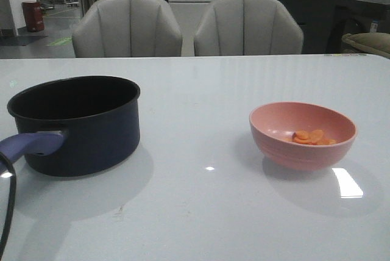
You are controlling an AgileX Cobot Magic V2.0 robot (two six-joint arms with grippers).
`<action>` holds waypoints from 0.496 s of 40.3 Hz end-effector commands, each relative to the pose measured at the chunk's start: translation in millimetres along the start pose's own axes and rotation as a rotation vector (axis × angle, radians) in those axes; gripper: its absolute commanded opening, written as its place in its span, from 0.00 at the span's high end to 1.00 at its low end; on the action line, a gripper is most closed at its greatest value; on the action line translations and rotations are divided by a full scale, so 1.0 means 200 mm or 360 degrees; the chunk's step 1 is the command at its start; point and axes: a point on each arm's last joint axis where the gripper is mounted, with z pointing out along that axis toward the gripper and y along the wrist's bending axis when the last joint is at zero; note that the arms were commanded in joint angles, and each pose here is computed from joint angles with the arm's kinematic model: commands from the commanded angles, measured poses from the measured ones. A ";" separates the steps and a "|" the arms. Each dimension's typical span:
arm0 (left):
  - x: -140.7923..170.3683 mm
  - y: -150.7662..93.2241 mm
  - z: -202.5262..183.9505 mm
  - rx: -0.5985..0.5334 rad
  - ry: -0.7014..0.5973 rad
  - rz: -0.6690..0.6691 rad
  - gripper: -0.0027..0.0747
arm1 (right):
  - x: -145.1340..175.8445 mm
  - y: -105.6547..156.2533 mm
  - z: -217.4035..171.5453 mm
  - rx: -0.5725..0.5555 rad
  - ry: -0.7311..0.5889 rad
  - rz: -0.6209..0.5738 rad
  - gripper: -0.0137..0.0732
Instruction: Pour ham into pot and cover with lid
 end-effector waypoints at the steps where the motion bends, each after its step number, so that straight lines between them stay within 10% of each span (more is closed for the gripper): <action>1: -0.03 -0.01 -0.23 0.0018 -0.0244 0.0005 0.24 | -0.06 0.00 -0.01 0.0004 -0.0183 -0.0028 0.68; 20: 0.41 -0.19 -0.69 0.0236 -0.1000 0.0225 0.24 | -0.06 0.00 -0.01 0.0004 -0.0183 -0.0028 0.68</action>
